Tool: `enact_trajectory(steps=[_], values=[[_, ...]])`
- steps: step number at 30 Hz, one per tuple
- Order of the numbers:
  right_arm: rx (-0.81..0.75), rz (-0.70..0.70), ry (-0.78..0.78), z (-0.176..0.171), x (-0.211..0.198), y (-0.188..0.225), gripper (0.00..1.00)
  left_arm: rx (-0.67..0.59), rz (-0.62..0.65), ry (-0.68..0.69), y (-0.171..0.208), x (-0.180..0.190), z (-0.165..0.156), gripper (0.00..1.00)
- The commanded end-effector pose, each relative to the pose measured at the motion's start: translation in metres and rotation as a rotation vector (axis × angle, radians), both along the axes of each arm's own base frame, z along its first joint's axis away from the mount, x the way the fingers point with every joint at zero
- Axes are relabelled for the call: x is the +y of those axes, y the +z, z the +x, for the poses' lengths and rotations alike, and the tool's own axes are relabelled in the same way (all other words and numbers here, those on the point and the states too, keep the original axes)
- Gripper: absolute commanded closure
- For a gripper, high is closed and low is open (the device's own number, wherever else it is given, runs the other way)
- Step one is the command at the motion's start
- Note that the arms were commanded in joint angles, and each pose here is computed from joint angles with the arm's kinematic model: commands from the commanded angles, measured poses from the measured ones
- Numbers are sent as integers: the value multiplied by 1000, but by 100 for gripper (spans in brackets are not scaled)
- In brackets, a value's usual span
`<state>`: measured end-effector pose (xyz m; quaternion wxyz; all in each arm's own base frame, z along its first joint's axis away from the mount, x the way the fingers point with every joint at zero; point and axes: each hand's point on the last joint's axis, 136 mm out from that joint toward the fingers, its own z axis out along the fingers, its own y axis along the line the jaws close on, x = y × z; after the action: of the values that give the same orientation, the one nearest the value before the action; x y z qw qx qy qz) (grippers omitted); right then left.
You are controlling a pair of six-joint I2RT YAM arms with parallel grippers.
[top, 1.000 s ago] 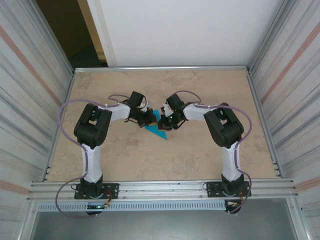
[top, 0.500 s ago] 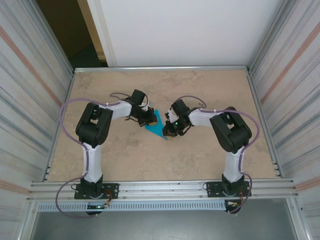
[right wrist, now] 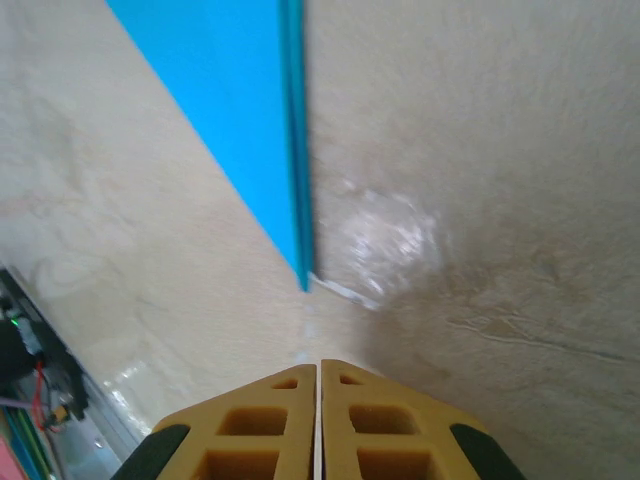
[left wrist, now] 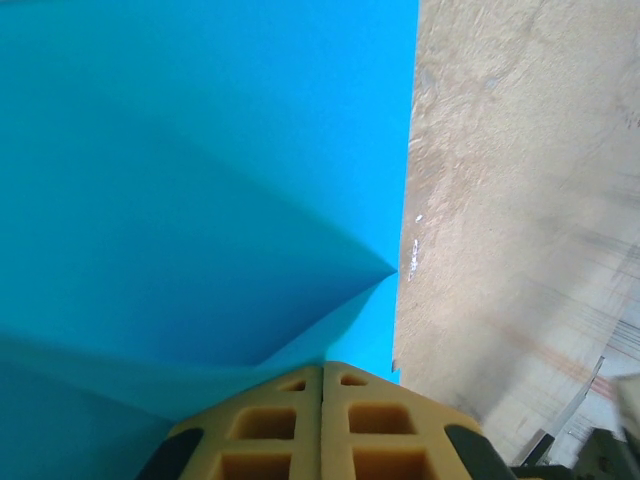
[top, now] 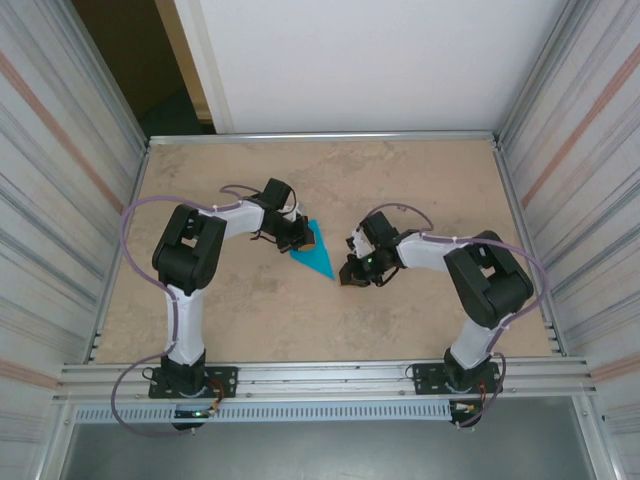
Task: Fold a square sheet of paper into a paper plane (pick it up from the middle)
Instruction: Fourth fold the wing at the center of the table.
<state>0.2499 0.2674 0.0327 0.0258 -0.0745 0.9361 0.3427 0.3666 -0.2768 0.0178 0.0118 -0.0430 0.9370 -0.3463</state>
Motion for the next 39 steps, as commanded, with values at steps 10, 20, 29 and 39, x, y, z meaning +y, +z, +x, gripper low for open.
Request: enact_trajectory(steps=[10,20,29,39], values=[[-115,32,-29,61,56,14,95,81,118,2,-40,16,-20,94],[-23,-92,-33,53,38,-29,97,-4,22,-53,-8,-2,-5,91],[48,-118,-47,40,22,-52,98,-245,-107,-102,50,-17,11,89],[80,-125,-43,35,19,-61,98,-247,-89,-121,32,-13,9,91]])
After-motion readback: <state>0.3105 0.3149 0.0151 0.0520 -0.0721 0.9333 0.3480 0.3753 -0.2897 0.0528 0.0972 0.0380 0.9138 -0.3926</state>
